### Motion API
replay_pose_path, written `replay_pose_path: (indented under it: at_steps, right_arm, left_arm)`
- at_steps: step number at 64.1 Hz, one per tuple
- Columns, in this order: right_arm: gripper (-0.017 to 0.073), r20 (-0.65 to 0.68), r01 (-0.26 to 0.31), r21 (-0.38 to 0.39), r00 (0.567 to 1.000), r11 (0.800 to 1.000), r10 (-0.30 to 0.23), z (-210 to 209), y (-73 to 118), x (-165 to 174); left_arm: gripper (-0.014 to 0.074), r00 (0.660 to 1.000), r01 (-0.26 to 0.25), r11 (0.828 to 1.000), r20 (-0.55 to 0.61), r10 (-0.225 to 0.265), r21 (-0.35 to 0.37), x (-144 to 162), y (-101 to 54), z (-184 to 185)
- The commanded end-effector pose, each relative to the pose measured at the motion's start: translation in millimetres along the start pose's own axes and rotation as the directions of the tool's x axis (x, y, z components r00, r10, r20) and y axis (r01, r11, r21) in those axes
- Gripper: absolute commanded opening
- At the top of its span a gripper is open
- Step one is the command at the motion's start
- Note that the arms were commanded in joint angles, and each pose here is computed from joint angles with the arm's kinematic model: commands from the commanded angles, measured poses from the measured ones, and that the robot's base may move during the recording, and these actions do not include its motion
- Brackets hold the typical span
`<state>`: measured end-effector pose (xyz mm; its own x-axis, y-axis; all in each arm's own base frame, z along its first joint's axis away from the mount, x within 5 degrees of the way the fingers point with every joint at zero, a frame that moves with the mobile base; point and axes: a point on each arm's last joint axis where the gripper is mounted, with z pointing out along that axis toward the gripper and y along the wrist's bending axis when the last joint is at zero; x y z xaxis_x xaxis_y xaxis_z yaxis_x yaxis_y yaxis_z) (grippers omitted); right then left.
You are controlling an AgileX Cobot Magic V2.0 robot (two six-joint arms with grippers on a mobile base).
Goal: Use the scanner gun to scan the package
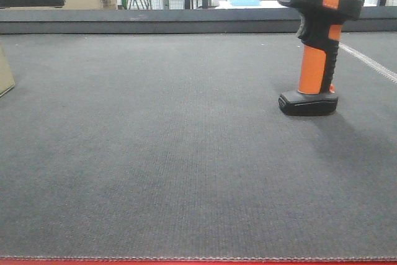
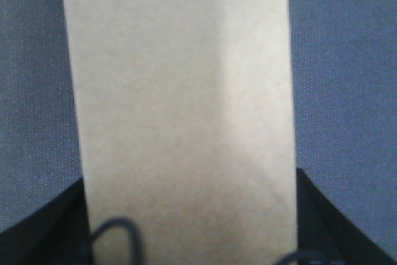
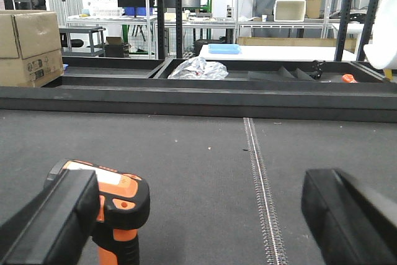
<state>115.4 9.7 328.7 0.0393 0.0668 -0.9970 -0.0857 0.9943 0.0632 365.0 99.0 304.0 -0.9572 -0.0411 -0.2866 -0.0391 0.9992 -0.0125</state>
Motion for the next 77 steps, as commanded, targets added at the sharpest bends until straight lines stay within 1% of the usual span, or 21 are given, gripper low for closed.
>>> replay_pose_path:
  at_steps: [1,4,8,12,15,18,23,24,25,27,30,35,38,44,48,53,59,62,64,73,77]
  right_arm:
    - [0.0568,0.029,0.01,-0.001,1.0,1.0,-0.01,1,0.3,-4]
    - [0.0568,0.024,0.01,-0.002,1.0,1.0,-0.01,1,0.3,-3]
    - [0.0568,0.015,0.01,-0.002,1.0,1.0,-0.01,1,0.4,-3]
    - [0.0568,0.006,0.01,-0.003,1.0,1.0,-0.01,1,0.4,-2]
    - [0.0568,0.0,0.01,-0.004,1.0,1.0,-0.01,1,0.6,-1]
    - [0.0568,-0.014,0.01,-0.006,1.0,1.0,-0.01,0,0.7,0]
    - [0.0568,-0.038,0.01,-0.014,0.999,1.0,-0.01,0,1.6,2]
    - [0.0568,-0.043,0.009,-0.017,0.999,1.0,-0.01,0,2.0,3]
    - [0.0568,-0.051,0.009,-0.024,0.999,1.0,-0.01,0,2.7,3]
    - [0.0568,-0.065,0.009,-0.034,0.998,0.999,-0.011,0,3.9,5]
    - [0.0568,-0.081,0.008,-0.054,0.997,0.999,-0.012,0,6.1,6]
    - [0.0568,-0.113,0.003,-0.101,0.993,0.995,-0.015,-1,11.5,9]
    - [0.0568,-0.138,-0.003,-0.13,0.99,0.992,-0.015,-2,14.8,11]
    - [0.0568,-0.179,-0.016,-0.18,0.984,0.983,-0.017,1,21.2,20]
    - [0.0568,-0.208,-0.034,-0.198,0.978,0.98,-0.008,6,24.7,32]
    - [0.0568,-0.231,-0.069,-0.185,0.973,0.98,0.024,15,26.0,48]
    - [0.0568,-0.221,-0.104,-0.142,0.973,0.984,0.071,27,24.3,63]
    - [0.0568,-0.21,-0.098,-0.127,0.975,0.987,0.07,34,24.0,68]
    - [0.0568,-0.216,-0.095,-0.117,0.974,0.989,0.068,40,24.3,72]
    - [0.0568,-0.187,-0.09,-0.075,0.98,0.993,0.075,65,24.5,86]
    - [0.0568,-0.171,-0.107,-0.06,0.981,0.992,0.095,72,24.9,91]
  left_arm:
    - [-0.0111,1.0,0.01,1.0,0.028,-0.01,0.004,1,-2.1,-13]
    - [-0.0111,0.999,0.017,0.999,0.047,-0.018,0.027,1,-5.0,-18]
    - [-0.0111,0.996,0.033,0.996,0.084,-0.041,0.087,2,-12.0,-28]
    - [-0.0111,0.989,0.052,0.983,0.126,-0.075,0.175,2,-21.3,-39]
    - [-0.0111,0.982,0.061,0.969,0.157,-0.1,0.239,2,-28.2,-49]
    - [-0.0111,0.973,0.07,0.944,0.185,-0.135,0.322,1,-36.4,-58]
    - [-0.0111,0.962,0.076,0.904,0.208,-0.178,0.42,0,-45.4,-67]
    - [-0.0111,0.96,0.078,0.895,0.209,-0.186,0.439,-1,-47.0,-68]
    - [-0.0111,0.956,0.079,0.879,0.213,-0.2,0.471,-2,-49.7,-70]
    - [-0.0111,0.952,0.082,0.856,0.215,-0.219,0.51,-3,-52.9,-72]
    - [-0.0111,0.947,0.079,0.822,0.216,-0.239,0.564,-5,-58.5,-75]
    - [-0.0111,0.945,0.078,0.787,0.206,-0.254,0.611,-6,-65.6,-76]
    - [-0.0111,0.944,0.07,0.783,0.213,-0.252,0.618,-7,-70.3,-76]
    - [-0.0111,0.941,0.052,0.784,0.233,-0.246,0.618,-10,-78.6,-76]
    - [-0.0111,0.939,0.031,0.784,0.25,-0.235,0.62,-12,-88.7,-76]
    - [-0.0111,0.94,0.007,0.781,0.263,-0.218,0.624,-14,-101.1,-76]
    - [-0.0111,0.94,-0.014,0.777,0.273,-0.204,0.629,-15,-113.0,-76]
    - [-0.0111,0.942,-0.013,0.77,0.266,-0.204,0.638,-16,-117.9,-74]
    - [-0.0111,0.944,-0.013,0.761,0.26,-0.205,0.648,-16,-120.8,-73]
    - [-0.0111,0.961,0.016,0.713,0.186,-0.204,0.701,-19,-127.5,-59]
    - [-0.0111,0.965,0.029,0.707,0.163,-0.203,0.707,-21,-127.7,-53]
